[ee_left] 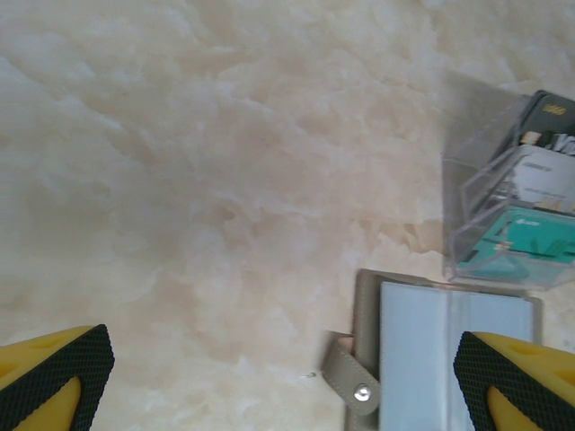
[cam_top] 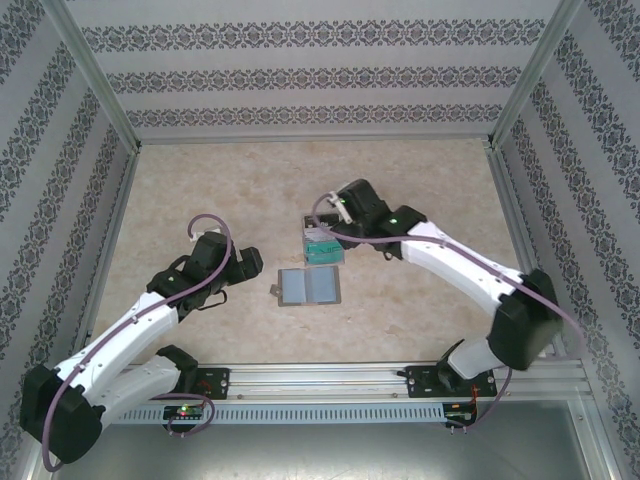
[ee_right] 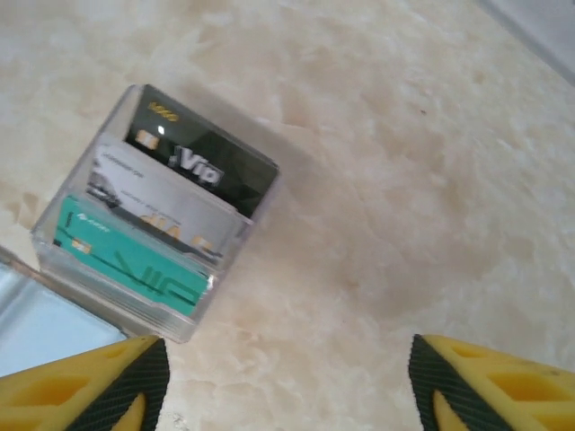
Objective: Take the credit cards out of the card holder
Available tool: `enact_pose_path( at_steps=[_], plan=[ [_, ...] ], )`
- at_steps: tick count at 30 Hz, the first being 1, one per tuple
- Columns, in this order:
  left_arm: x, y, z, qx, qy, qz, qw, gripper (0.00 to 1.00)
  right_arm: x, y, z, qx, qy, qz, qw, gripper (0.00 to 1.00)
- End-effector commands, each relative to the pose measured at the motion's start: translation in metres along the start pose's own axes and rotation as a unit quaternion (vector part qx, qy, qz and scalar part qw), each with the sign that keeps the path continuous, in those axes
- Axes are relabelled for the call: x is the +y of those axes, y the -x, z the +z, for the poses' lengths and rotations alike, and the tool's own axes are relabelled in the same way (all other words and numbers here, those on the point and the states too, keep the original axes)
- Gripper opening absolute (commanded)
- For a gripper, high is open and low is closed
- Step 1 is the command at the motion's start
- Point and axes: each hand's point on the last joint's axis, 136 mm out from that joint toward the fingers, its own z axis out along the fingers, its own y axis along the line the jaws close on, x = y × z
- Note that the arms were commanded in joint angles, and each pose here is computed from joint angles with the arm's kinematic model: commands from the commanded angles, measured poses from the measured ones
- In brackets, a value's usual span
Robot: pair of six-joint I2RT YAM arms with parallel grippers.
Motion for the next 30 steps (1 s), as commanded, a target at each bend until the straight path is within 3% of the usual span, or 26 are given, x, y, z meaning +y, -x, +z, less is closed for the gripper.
enact_pose_path(
  at_steps=[1,4,8,14,20,24,30],
  plan=[
    [0.010,0.016,-0.005,-0.019,0.044,0.006,0.999,1.00,-0.029,0.000,-0.016,-0.065,-0.011,0.144,0.987,0.84],
    [0.013,0.030,-0.005,-0.034,0.076,0.030,0.996,1.00,-0.066,-0.022,-0.027,-0.099,-0.034,0.235,0.966,0.98],
    [0.022,0.056,-0.003,-0.072,0.142,0.078,0.984,1.00,-0.104,-0.052,-0.032,-0.129,-0.073,0.300,0.942,0.98],
    [0.039,0.105,0.007,-0.136,0.254,0.162,0.944,0.99,-0.150,-0.090,-0.020,-0.127,-0.175,0.303,0.928,0.98],
    [0.092,0.128,0.039,-0.114,0.307,0.112,0.938,0.99,-0.189,-0.113,0.002,-0.090,-0.253,0.307,0.913,0.98],
    [0.115,0.138,0.061,-0.136,0.281,0.075,0.947,0.99,-0.206,-0.119,0.025,-0.096,-0.276,0.298,0.909,0.98],
    [0.118,0.150,0.084,-0.188,0.214,0.102,0.953,0.99,-0.223,-0.115,0.045,-0.131,-0.300,0.277,0.903,0.98]
  ],
)
